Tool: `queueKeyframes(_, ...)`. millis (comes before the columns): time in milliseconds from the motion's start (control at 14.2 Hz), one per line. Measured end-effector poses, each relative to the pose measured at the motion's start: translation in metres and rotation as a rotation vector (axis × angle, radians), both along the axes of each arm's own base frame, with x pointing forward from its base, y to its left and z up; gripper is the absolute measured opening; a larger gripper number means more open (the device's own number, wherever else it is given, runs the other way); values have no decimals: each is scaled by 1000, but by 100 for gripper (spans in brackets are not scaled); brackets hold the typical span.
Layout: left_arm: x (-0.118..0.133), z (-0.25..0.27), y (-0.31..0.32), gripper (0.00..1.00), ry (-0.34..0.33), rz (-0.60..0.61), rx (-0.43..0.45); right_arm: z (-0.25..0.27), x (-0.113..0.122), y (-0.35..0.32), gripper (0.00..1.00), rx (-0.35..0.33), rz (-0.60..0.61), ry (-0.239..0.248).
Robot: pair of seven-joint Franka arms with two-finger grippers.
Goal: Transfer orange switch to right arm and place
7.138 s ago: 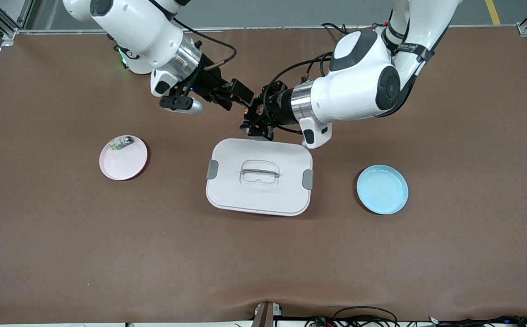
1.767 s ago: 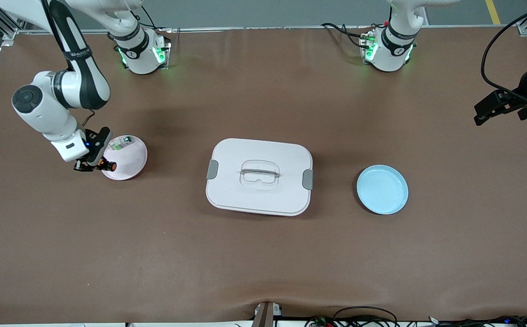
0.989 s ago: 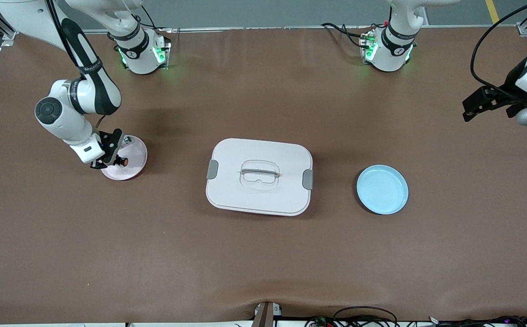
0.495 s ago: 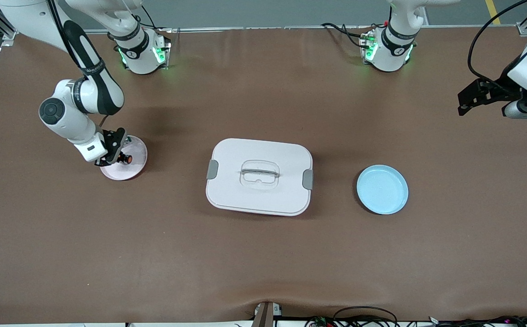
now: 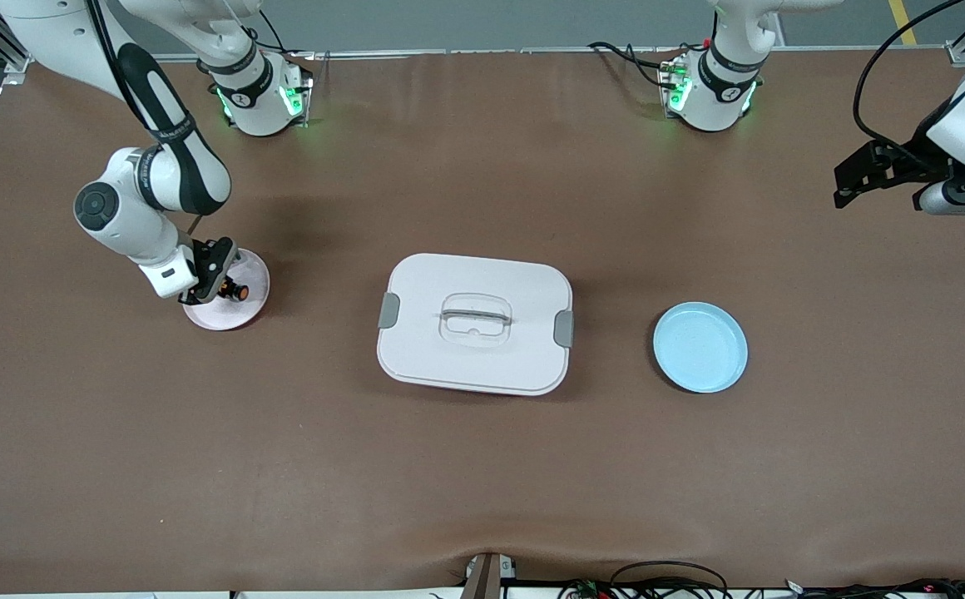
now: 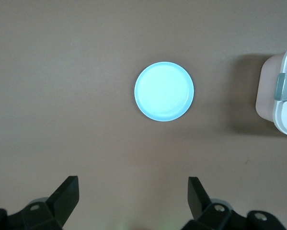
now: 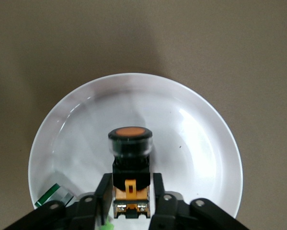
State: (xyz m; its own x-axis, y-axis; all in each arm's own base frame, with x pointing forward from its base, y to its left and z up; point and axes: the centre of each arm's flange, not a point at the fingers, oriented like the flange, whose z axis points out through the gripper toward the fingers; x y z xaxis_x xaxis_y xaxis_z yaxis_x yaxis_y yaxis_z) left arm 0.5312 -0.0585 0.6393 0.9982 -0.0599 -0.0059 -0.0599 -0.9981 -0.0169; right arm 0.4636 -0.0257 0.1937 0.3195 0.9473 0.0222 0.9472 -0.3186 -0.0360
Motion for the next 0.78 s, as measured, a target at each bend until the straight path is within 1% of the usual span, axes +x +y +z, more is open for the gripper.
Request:
queueKeyframes(212,0,0,0,100,0,0,0,0,0,0,77,2,-4,0)
queueKeyframes(353,0,0,0,100,0,0,0,2,2,0,95,3,-5,-4)
queueKeyframes(424,0,0,0,100,0,1,0,6,4,0,100,6,-8,-1)
queueKeyframes(565,0,1,0,100,-1,1,0,28,11,1,100,22,-47,33)
queueKeyframes(636,-1,2,0,100,-3,1,0,45,16,1,100,29,-101,58)
queueKeyframes(777,-2,3,0,100,-6,0,0,86,28,1,100,36,-246,108)
